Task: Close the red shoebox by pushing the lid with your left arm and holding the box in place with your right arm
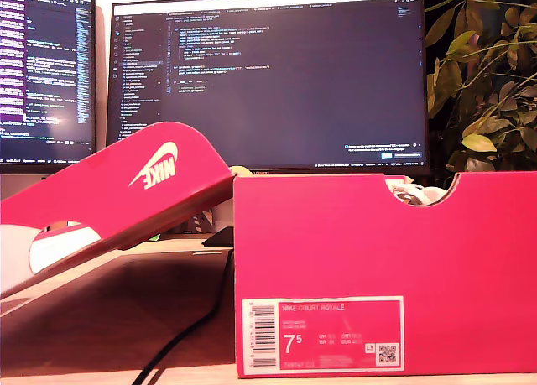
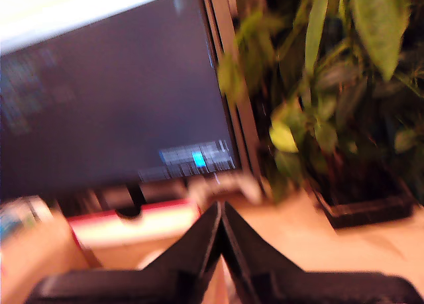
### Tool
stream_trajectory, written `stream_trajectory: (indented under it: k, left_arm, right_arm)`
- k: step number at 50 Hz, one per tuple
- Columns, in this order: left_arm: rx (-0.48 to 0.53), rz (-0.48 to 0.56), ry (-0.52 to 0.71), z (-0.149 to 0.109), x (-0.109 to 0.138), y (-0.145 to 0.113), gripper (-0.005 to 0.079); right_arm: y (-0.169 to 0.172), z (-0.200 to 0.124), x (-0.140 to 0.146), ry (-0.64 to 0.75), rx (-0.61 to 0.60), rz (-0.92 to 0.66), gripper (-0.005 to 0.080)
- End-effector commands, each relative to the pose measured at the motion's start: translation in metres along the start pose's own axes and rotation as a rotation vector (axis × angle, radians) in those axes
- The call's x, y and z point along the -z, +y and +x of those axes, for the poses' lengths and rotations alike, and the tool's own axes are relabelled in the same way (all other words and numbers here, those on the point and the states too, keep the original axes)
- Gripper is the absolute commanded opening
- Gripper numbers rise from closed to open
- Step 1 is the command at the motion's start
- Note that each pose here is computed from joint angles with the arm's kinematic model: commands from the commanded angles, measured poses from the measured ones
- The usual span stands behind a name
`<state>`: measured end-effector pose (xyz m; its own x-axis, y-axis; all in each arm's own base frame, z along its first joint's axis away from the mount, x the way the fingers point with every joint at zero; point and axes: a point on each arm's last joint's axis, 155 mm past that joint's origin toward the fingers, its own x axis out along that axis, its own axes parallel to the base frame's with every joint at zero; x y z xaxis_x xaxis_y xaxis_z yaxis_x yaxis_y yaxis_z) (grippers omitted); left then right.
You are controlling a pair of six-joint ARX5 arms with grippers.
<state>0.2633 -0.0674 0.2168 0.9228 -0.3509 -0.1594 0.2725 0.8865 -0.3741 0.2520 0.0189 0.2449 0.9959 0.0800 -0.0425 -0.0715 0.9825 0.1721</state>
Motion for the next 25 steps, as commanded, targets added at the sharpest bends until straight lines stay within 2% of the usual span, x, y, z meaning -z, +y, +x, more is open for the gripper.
stream_trajectory:
  k: [1, 14, 25]
  left_arm:
    - [0.013, -0.007, 0.029, 0.008, -0.007, -0.004, -0.0019]
    - [0.002, -0.025, 0.269, 0.048, 0.011, 0.006, -0.0019]
    - [-0.020, -0.079, 0.434, 0.071, 0.038, 0.022, -0.0019]
  right_arm:
    - [0.003, 0.006, -0.007, 0.030, -0.003, -0.030, -0.0012]
    - [0.001, 0.044, 0.001, 0.248, 0.019, -0.096, -0.0012]
    - [0.003, 0.077, 0.029, 0.436, -0.002, -0.116, -0.0012]
